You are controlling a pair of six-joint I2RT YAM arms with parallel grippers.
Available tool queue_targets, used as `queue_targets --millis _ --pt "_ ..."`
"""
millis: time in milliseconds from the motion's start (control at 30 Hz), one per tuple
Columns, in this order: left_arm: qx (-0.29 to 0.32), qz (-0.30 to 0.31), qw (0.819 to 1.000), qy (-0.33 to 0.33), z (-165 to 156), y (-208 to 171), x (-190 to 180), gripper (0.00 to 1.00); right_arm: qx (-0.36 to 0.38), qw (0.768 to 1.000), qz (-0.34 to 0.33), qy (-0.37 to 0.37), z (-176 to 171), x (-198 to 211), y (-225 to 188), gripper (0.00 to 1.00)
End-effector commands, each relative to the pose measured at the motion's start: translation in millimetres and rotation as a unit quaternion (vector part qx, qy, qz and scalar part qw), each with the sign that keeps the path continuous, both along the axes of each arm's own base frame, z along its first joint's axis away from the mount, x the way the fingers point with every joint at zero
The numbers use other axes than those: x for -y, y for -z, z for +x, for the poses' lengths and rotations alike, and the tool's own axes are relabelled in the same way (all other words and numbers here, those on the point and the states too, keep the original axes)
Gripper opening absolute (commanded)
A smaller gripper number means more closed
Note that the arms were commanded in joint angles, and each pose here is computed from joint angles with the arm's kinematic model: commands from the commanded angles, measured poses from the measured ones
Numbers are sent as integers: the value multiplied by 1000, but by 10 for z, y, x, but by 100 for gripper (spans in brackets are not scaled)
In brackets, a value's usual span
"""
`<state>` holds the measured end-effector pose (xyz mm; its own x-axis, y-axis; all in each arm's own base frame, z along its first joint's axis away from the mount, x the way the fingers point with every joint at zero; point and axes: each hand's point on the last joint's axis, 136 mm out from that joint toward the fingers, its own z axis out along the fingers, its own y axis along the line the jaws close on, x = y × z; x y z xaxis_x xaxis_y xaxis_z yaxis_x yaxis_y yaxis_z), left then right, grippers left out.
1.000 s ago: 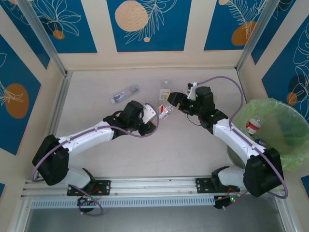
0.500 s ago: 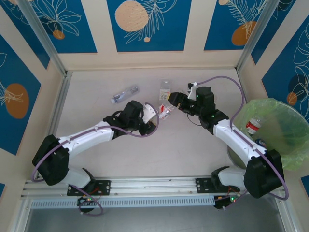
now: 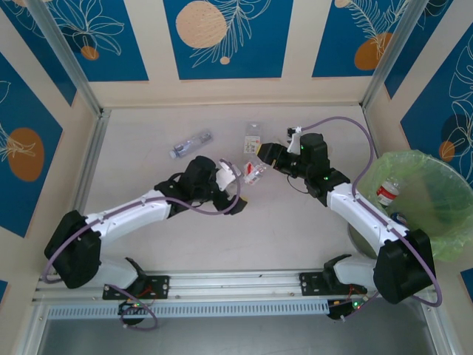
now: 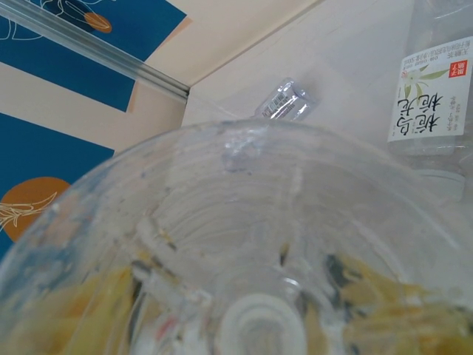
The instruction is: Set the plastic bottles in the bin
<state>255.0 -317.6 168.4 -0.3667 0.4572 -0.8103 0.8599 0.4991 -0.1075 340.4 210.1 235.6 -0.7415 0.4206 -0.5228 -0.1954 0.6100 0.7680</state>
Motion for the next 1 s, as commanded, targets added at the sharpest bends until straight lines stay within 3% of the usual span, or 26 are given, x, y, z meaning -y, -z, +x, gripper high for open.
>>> queue_targets --millis 0,333,600,967 --pt "28 -65 997 8 -24 -331 10 100 14 1000 -14 3 -31 60 -46 54" --pt "75 -156 980 -96 215 -717 -391 100 39 998 -46 15 -31 168 -163 53" --pt "112 -140 943 -280 583 -745 -923 100 48 997 -53 21 -22 219 -213 53" --pt "77 -108 945 -300 725 -509 -870 100 112 987 -109 40 -79 419 -592 53"
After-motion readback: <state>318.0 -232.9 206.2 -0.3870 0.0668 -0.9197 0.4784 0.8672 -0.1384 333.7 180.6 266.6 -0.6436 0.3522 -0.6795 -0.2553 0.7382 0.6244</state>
